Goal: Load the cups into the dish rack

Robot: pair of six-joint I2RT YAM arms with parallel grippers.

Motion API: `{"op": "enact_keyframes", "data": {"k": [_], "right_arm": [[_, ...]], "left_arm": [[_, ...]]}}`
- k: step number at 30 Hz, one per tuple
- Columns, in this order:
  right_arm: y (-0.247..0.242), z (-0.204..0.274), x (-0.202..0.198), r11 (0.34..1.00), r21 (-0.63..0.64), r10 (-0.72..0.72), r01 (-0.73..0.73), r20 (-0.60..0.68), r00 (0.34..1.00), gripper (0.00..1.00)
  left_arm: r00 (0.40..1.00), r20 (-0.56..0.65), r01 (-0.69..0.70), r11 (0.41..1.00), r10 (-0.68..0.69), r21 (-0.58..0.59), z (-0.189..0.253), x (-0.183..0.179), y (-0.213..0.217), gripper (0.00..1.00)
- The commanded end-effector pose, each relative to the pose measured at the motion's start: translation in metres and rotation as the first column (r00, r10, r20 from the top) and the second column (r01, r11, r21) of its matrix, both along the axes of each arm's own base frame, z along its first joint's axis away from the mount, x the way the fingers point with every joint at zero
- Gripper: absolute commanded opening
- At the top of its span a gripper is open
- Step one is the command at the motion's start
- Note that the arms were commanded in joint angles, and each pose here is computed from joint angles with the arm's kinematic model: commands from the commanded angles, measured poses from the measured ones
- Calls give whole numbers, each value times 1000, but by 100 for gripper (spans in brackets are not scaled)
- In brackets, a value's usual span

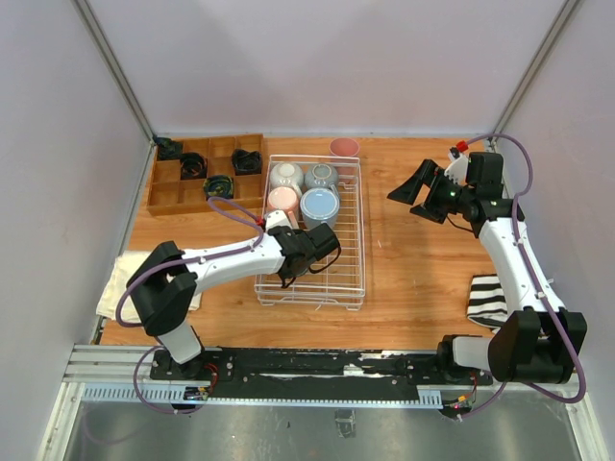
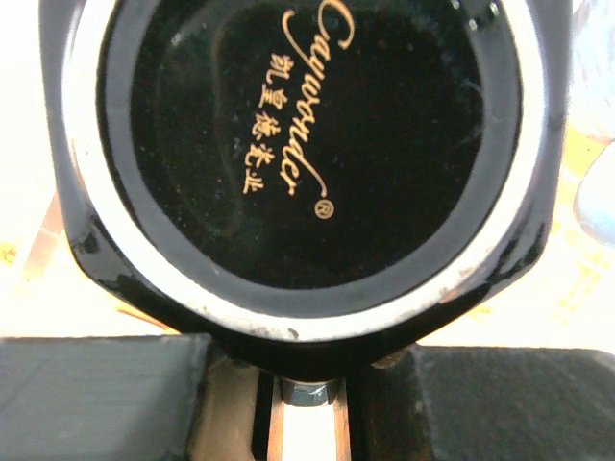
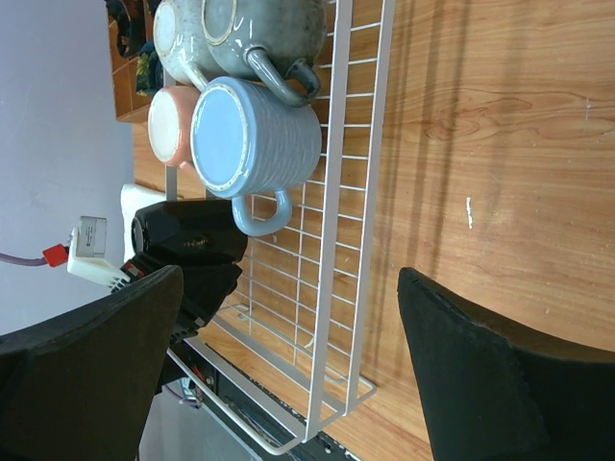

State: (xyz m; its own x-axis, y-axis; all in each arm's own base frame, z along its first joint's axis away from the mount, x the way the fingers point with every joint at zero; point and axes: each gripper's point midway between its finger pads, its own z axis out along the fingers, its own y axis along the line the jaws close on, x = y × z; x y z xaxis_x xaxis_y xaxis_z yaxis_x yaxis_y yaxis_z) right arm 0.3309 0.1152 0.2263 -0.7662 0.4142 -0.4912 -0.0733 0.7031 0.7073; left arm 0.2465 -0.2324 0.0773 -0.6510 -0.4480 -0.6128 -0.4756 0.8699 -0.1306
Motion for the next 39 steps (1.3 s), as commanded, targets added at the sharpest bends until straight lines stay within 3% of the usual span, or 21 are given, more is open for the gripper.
{"op": "enact_keyframes", "data": {"k": [1,5,10,17,31,39], "right_arm": [[-1,1,1,1000,15,7,-7,10,1000,94],[-1,2,2,1000,19,11,-11,10,1000,93],[-1,2,3,1000,20,9,-9,9,1000,93],[-1,0,2,1000,16,8,-8,5,1000,93],[3,-2,11,1000,-10,10,-10,4,1000,93],[6,4,42,999,-53,-5,6,19,1000,92]], "left_arm": [[996,75,-40,999,38,24,3,10,2,0],[997,67,-43,998,40,39,2,11,1,2],[997,64,-38,999,37,20,2,11,-3,35],[998,53,-45,999,45,-1,2,10,-6,54],[994,106,-27,992,41,-126,52,4,-27,58],[988,145,-27,978,59,-208,90,-11,-15,58]]}}
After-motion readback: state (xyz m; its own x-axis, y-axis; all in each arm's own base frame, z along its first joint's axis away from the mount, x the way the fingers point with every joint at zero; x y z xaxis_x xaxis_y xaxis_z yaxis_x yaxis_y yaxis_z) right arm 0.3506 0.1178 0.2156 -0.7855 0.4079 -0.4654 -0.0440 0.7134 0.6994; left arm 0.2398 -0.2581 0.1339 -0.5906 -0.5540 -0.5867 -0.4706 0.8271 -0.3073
